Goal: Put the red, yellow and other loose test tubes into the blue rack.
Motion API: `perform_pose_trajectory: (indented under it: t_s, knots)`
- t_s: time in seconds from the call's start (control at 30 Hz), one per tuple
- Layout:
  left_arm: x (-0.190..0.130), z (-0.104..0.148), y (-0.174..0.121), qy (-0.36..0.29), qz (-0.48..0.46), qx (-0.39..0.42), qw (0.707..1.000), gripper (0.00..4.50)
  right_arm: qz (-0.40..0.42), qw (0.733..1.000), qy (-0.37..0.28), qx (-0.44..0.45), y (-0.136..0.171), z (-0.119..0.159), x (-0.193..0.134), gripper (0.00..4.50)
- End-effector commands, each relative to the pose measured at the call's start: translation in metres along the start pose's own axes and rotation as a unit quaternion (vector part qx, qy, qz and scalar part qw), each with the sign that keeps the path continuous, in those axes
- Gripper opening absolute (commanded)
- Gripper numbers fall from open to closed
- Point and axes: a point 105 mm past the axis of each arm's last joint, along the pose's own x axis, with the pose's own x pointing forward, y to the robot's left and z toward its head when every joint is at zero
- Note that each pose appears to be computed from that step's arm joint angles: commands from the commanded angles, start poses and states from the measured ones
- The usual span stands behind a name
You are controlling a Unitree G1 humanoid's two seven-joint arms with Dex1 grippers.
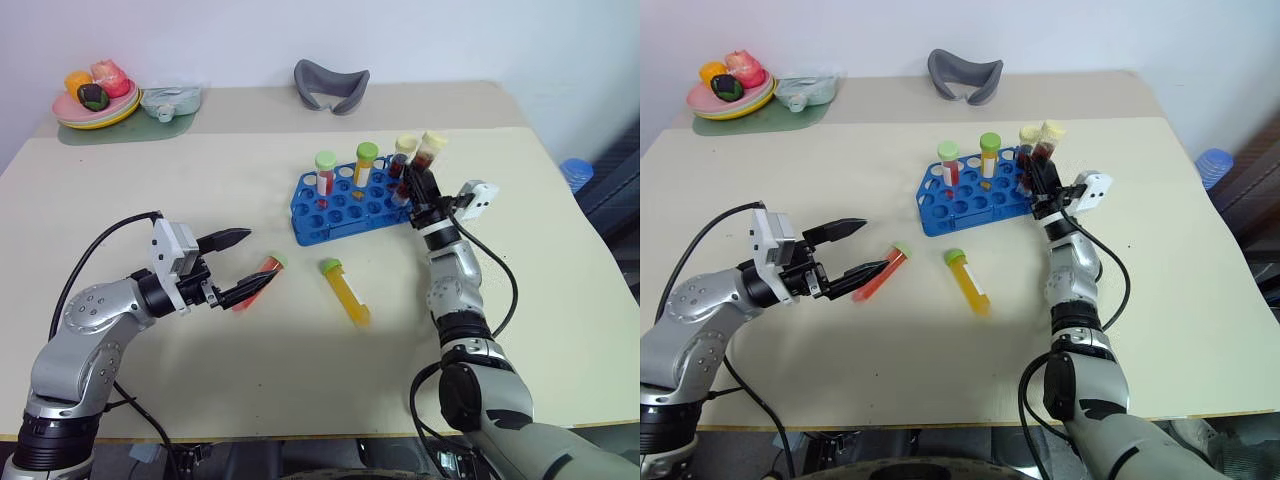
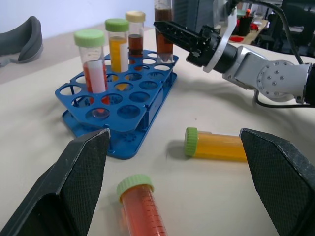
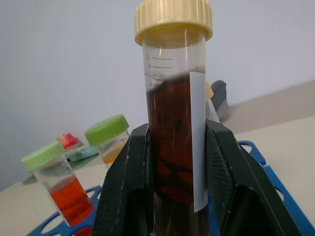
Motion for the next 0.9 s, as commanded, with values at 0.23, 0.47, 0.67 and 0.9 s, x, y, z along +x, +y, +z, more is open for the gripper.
perform_pose_trajectory:
  t_s: [0.23, 0.47, 0.67, 0.9]
  knots:
    - [-0.001, 0.012, -0.004, -0.015, -0.005, 0.018, 1.0, 4.38, -0.04, 0.999, -0.014, -0.018, -0.018, 0.008, 0.0, 0.82]
    - [0.0, 0.012, -0.005, -0.016, -0.006, 0.019, 1.0, 4.38, -0.043, 0.998, -0.006, -0.036, -0.018, 0.002, -0.005, 0.82]
    - [0.0, 0.012, -0.005, -0.018, -0.006, 0.021, 1.0, 4.38, -0.044, 0.996, 0.001, -0.075, -0.011, -0.009, -0.015, 0.82]
    - [0.0, 0.012, -0.005, -0.017, -0.005, 0.02, 1.0, 4.38, -0.054, 0.994, 0.0, -0.096, -0.009, -0.015, -0.021, 1.85]
